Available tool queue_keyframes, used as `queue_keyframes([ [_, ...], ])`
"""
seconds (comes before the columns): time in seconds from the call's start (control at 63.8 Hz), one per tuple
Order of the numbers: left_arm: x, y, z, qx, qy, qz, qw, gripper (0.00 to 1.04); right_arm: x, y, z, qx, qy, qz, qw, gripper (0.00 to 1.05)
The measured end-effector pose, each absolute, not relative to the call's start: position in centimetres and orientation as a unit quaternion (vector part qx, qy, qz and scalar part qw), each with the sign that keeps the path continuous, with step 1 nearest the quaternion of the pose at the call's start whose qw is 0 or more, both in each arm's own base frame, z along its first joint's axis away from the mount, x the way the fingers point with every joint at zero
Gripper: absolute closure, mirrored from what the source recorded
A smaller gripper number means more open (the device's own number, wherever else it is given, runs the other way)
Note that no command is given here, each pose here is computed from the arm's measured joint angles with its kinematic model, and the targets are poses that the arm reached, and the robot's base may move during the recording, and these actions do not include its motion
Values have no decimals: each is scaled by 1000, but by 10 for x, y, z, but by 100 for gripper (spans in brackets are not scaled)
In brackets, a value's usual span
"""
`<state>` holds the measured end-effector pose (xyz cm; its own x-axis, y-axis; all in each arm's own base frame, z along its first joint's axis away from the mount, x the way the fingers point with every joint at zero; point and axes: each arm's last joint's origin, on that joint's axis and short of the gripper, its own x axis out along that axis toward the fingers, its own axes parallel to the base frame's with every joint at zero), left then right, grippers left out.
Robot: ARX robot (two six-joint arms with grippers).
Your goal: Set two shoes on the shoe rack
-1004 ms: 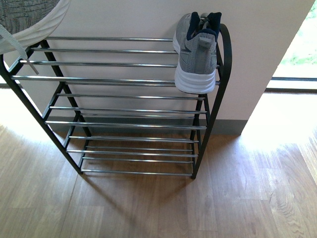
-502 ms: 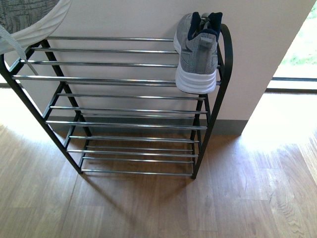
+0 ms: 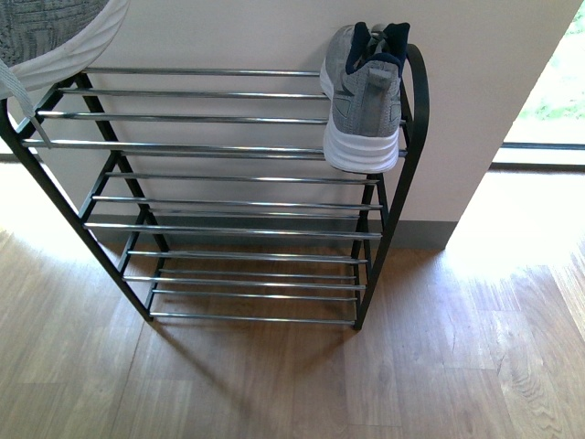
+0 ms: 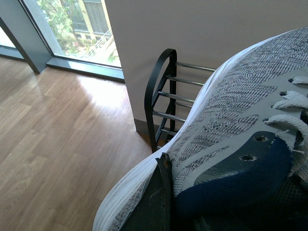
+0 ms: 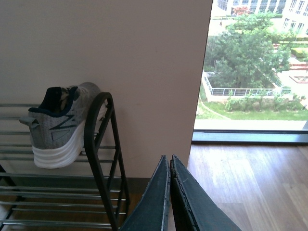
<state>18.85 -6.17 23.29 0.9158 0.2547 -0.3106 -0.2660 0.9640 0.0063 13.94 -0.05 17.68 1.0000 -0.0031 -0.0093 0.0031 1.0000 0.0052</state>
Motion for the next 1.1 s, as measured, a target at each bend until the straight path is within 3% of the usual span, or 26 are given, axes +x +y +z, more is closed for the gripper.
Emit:
queue_keyframes([
  [1.098, 189, -62, 233, -18, 156, 133, 979, 103, 106, 0, 172, 2, -8, -1, 1000, 103],
])
